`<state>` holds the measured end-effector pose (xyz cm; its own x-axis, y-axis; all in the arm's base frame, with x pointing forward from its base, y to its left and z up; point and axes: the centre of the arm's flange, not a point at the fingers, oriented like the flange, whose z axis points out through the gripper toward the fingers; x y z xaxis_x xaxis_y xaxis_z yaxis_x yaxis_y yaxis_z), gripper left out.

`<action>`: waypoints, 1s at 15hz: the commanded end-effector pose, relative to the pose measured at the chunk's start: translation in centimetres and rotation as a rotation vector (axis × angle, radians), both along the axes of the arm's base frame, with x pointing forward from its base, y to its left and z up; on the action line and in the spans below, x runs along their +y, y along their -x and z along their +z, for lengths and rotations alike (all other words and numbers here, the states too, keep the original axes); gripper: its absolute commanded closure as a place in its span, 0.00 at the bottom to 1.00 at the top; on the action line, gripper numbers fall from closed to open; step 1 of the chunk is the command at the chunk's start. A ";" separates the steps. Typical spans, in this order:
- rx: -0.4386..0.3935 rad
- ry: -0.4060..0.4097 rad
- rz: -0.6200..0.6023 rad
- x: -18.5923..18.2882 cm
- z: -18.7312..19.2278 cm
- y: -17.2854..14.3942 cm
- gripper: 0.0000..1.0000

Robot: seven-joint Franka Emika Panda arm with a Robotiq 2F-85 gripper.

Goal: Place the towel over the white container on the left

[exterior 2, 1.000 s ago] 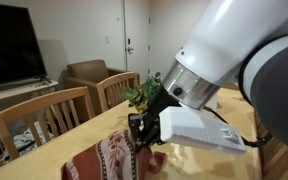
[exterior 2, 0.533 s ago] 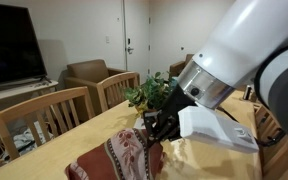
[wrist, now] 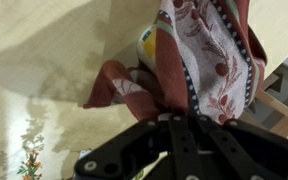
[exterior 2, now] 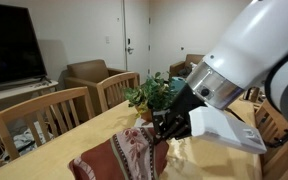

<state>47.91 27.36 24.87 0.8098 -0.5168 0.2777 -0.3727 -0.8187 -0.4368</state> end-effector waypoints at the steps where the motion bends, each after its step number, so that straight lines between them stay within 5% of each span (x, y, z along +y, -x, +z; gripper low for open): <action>1: -0.028 -0.016 -0.014 -1.1 1.1 1.6 0.95; 15: -0.012 -0.053 0.030 0.5 1.5 1.7 0.96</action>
<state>46.39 28.72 25.55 0.8247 -0.4988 0.2666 -0.3444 -0.8169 -0.4627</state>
